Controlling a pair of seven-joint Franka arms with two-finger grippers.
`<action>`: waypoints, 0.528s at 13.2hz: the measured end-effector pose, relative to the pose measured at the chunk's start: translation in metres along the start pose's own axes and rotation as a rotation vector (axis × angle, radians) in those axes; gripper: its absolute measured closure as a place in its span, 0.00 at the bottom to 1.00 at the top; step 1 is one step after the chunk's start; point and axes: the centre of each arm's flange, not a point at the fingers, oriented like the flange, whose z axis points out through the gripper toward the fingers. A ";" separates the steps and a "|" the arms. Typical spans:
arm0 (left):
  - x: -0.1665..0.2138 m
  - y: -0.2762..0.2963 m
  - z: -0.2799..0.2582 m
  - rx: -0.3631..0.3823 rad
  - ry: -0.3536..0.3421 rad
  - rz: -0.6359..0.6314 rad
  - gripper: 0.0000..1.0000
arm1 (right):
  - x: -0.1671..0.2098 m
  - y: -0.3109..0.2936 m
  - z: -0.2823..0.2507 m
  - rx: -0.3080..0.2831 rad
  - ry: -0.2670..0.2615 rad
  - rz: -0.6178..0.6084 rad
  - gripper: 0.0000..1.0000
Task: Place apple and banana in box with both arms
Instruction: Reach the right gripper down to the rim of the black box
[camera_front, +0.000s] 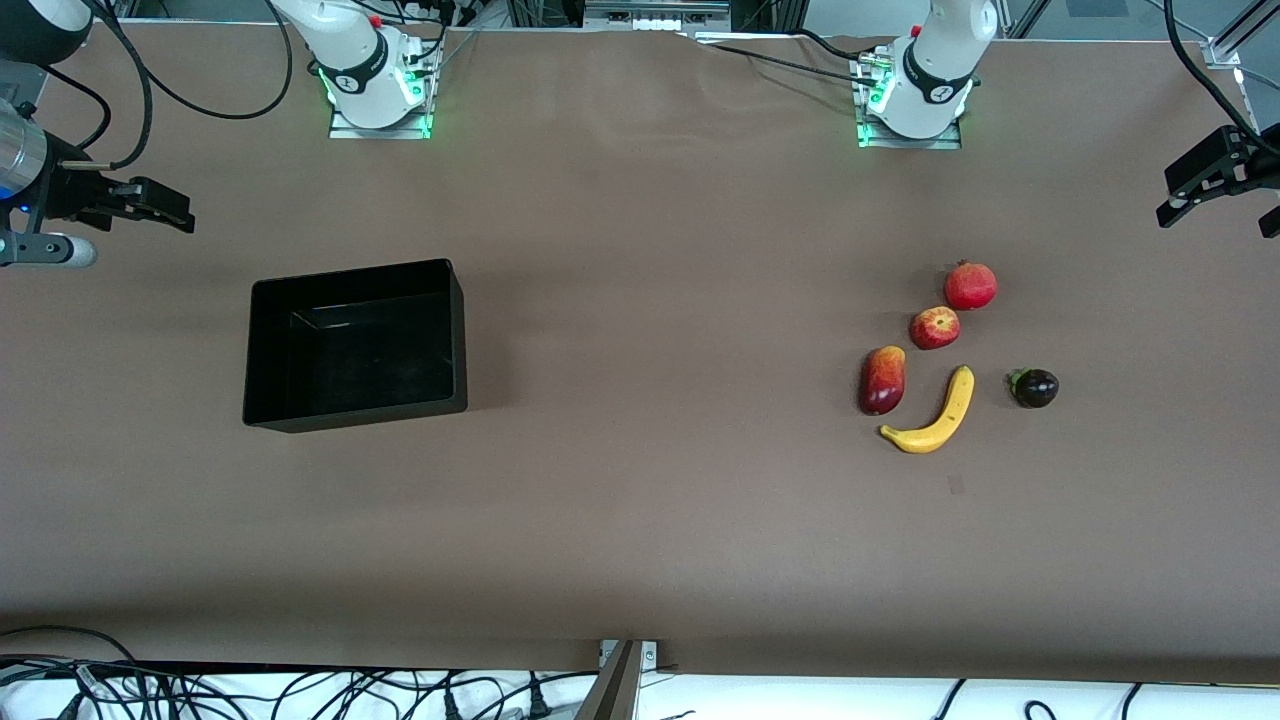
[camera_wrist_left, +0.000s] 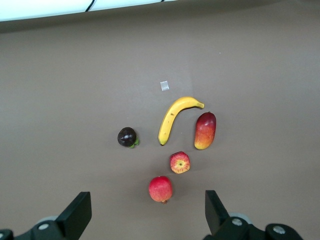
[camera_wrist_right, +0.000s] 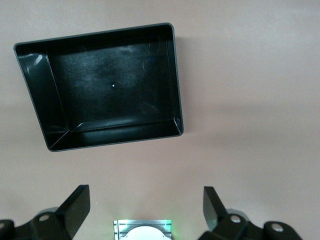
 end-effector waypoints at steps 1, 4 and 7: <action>0.000 0.000 0.000 0.000 0.000 0.000 0.00 | 0.004 0.000 0.000 0.001 0.002 -0.001 0.00; 0.000 0.000 0.000 0.000 0.000 -0.001 0.00 | 0.010 -0.005 -0.003 0.001 0.018 -0.006 0.00; 0.000 -0.001 0.000 0.000 0.000 -0.001 0.00 | 0.011 -0.005 0.004 0.002 -0.013 -0.005 0.00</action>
